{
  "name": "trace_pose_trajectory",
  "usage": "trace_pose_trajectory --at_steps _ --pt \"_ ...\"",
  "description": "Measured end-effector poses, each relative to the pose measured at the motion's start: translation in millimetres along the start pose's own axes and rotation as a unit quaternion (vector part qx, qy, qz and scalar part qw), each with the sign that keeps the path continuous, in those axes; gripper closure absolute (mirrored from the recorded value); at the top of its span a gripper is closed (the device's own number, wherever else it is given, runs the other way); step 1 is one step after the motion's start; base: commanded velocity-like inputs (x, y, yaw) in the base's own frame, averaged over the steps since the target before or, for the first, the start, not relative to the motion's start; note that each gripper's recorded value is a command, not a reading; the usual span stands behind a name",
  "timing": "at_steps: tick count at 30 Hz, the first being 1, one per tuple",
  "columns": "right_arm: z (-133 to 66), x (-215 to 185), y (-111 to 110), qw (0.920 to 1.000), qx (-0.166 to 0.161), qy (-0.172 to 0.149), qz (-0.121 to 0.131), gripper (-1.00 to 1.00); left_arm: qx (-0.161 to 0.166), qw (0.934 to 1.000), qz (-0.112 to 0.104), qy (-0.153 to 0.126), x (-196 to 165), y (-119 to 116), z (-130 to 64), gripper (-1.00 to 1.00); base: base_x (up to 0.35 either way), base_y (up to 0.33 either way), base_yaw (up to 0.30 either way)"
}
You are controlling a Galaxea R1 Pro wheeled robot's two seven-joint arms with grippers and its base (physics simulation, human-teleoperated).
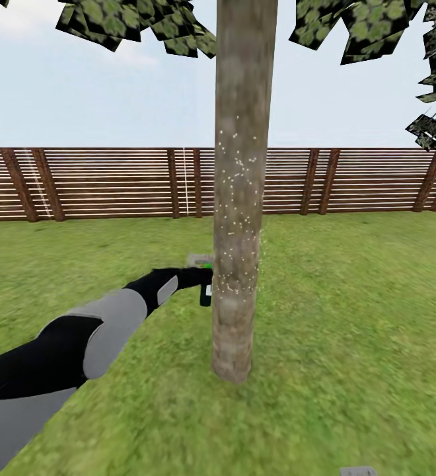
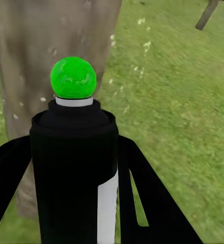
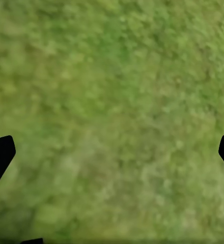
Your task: In the garden, pick up the pesticide atomizer on the floor and spray pesticide onto both trees until each tree trunk is fully covered.
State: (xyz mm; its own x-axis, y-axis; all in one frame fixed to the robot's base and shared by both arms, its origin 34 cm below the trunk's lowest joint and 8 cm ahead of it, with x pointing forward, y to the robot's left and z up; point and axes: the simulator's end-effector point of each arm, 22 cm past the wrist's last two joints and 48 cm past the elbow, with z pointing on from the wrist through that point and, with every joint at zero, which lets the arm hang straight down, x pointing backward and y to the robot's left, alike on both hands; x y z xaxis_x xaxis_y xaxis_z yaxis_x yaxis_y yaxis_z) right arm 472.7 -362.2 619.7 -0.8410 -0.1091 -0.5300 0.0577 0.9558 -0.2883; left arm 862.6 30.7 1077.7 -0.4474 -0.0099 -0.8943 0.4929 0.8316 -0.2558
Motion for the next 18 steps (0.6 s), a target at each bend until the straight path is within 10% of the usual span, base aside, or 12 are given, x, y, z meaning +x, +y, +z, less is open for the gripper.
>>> trace_pose_trajectory --at_steps 5,8,18 --pt "0.0 -0.1 0.0 1.0000 0.000 0.000 0.000 -1.00 -0.018 0.9995 -0.004 -0.024 54.1 13.8 3.5 1.00 0.000 0.000 0.000" --pt "-0.1 -0.3 0.0 1.0000 0.000 0.000 0.000 -1.00 -0.078 0.9963 -0.003 -0.035 8.1 51.8 -12.4 1.00 0.000 0.000 0.000" --pt "-0.1 -0.2 0.0 1.0000 0.000 0.000 0.000 -1.00 -0.108 0.9935 0.003 -0.035 -73.6 48.9 -43.6 1.00 0.000 0.000 0.000"
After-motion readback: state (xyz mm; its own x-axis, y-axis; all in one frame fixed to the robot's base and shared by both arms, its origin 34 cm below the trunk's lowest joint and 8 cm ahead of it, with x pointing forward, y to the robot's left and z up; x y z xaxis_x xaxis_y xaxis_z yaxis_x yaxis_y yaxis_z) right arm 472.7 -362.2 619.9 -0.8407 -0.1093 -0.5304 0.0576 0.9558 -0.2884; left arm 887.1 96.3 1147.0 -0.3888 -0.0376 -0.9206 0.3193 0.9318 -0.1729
